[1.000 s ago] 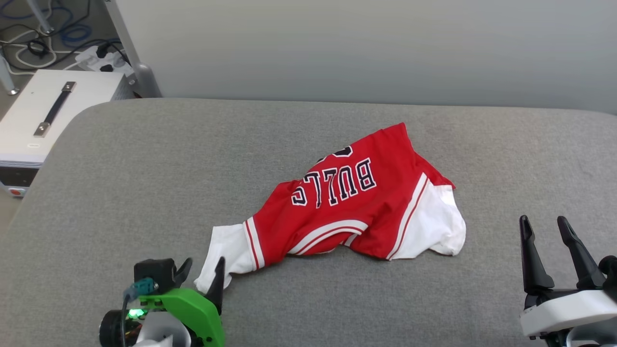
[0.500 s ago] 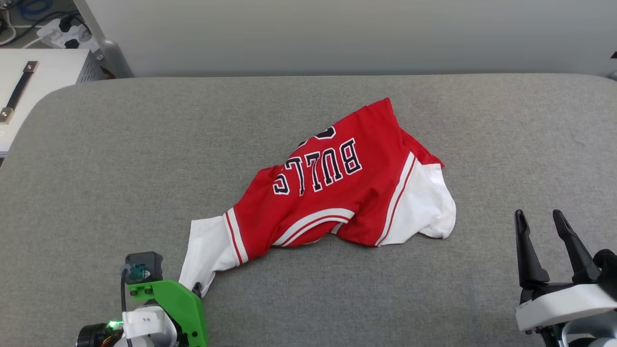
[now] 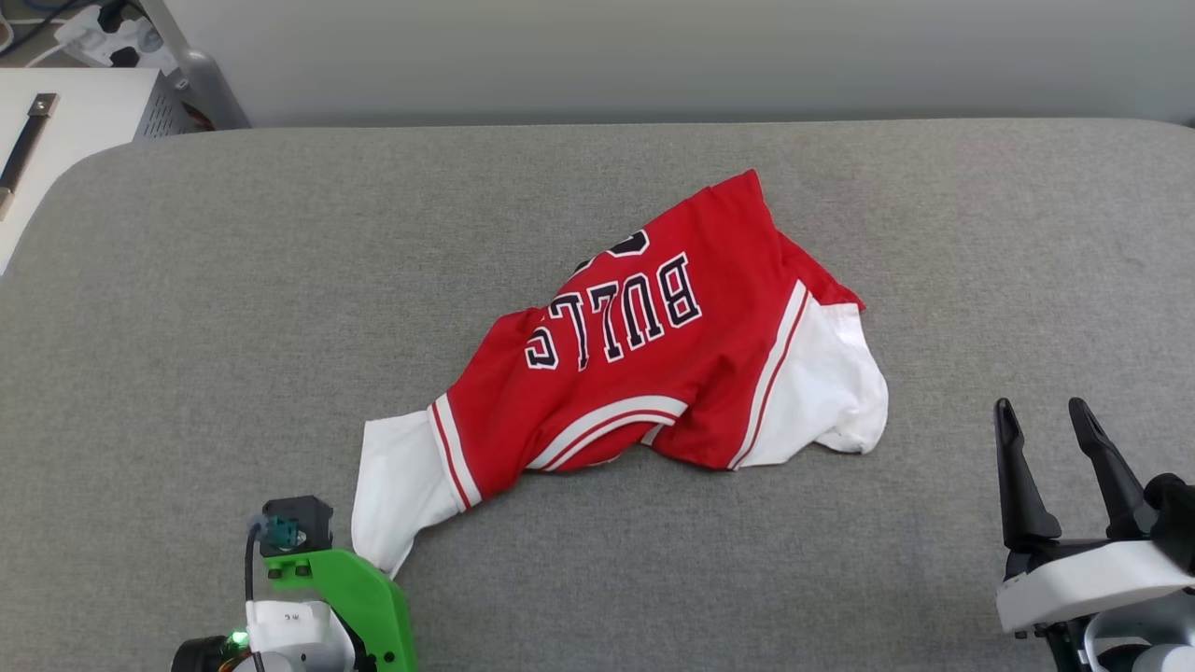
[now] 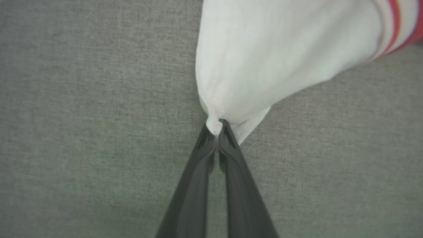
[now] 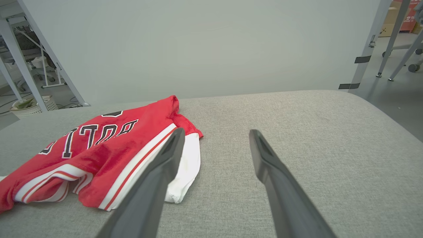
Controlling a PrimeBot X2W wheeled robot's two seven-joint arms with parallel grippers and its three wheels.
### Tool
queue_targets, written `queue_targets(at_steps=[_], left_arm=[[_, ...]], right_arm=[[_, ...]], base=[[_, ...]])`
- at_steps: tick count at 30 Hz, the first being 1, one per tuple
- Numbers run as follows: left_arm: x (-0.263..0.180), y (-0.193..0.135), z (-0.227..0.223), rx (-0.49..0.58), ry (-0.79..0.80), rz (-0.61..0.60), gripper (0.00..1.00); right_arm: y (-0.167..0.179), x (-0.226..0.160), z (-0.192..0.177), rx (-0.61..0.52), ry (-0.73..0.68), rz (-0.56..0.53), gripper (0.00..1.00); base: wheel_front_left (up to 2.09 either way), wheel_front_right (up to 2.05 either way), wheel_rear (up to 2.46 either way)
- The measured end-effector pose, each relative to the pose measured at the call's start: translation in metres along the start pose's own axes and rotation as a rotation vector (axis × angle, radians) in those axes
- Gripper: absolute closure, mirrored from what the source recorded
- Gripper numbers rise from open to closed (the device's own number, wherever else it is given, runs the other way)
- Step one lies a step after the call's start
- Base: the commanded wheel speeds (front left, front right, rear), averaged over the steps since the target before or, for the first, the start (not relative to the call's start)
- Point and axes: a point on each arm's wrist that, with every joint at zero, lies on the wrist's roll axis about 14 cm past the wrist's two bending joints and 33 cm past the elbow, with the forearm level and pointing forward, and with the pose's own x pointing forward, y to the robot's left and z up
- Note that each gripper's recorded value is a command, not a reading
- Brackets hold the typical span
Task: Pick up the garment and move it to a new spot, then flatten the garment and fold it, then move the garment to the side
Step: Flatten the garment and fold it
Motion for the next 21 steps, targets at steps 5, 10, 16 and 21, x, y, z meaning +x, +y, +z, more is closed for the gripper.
queue_targets(at_steps=[5,10,16,21], left_arm=[[-0.007,0.005,0.016,-0.018,-0.126,0.007,1.0],[-0.026,0.012,0.055,-0.037,-0.342,0.013,1.0],[-0.067,0.01,0.116,-0.04,-0.662,-0.024,1.0],[-0.092,0.009,0.135,-0.03,-0.792,-0.037,1.0]], right_arm=[[0.002,-0.001,0.002,-0.006,-0.001,0.009,0.0],[0.003,-0.005,-0.002,-0.016,0.044,0.013,0.0],[0.002,-0.011,-0.018,-0.031,0.174,0.017,0.0],[0.005,-0.01,-0.039,-0.061,0.348,0.041,0.0]], base=[[0.0,0.0,0.0],[0.0,0.0,0.0],[0.0,0.0,0.0],[0.0,0.0,0.0]])
